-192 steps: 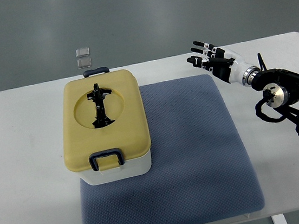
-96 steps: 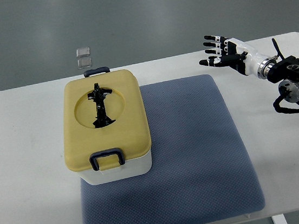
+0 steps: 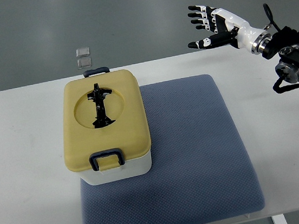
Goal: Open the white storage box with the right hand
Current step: 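Raise the right hand and open its fingers above the table, then move the right hand over the yellow lid toward its black handle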
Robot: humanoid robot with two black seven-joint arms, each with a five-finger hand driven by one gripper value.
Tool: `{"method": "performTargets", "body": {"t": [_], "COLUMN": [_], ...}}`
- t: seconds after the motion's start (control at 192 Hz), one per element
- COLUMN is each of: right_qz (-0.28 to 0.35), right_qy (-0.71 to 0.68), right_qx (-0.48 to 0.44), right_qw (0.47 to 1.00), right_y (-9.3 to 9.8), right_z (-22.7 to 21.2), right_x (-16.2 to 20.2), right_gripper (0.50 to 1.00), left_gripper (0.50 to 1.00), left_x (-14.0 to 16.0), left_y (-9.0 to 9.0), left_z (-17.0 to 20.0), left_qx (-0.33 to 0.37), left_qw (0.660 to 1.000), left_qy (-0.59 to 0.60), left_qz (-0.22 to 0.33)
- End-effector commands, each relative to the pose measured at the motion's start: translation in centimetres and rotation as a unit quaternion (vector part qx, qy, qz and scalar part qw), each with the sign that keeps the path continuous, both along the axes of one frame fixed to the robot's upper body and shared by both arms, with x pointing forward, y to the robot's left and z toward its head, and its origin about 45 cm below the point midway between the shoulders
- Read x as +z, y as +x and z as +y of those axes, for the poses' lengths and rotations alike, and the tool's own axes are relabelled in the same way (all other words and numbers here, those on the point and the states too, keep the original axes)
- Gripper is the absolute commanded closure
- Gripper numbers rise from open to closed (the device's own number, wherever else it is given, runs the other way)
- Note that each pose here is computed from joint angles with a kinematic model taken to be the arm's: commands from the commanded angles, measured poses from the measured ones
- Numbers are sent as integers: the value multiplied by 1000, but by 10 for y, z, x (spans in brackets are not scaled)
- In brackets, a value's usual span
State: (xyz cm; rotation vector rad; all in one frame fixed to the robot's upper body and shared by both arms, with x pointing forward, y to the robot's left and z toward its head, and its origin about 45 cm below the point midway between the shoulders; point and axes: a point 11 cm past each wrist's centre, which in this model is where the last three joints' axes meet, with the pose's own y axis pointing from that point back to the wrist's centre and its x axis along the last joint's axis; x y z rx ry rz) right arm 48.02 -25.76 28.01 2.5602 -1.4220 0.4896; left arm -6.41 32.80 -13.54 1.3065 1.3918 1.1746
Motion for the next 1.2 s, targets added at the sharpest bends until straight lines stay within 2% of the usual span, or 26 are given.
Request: {"method": "performTargets", "body": {"t": [0.0, 0.068, 0.157, 0.261, 0.386, 0.454, 0.736, 1.07, 1.195], "right_qz": [-72, -128, -167, -184, -205, -219, -275, -335, -341], "right_qy": [-63, -112, -160, -210, -264, -291, -387, -402, -424], "right_qx": [55, 109, 169, 212, 268, 292, 365, 429, 430], "right_qw": [994, 979, 958, 937, 904, 884, 801, 736, 720], "right_y": [-3, -8, -17, -25, -37, -41, -55, -79, -76], "right_z": [11, 28, 52, 66, 91, 104, 150, 227, 234], "right_x": [30, 55, 73, 88, 100, 104, 96, 98, 94], "right_gripper": [562, 564, 568, 576, 630, 634, 634, 632, 628], "left_gripper": [500, 500, 500, 500, 500, 500, 500, 500, 500], "left_x": [0, 0, 0, 0, 0, 0, 0, 0, 0], "left_y": [0, 0, 0, 0, -1, 0, 0, 0, 0], "left_z": [0, 0, 0, 0, 0, 0, 0, 0, 0], "left_qx": [0, 0, 0, 0, 0, 0, 0, 0, 0], "left_qw": [1000, 1000, 1000, 1000, 1000, 1000, 1000, 1000, 1000], "left_qy": [-1, 0, 0, 0, 0, 0, 0, 0, 0], "left_qz": [0, 0, 0, 0, 1, 0, 0, 0, 0]}}
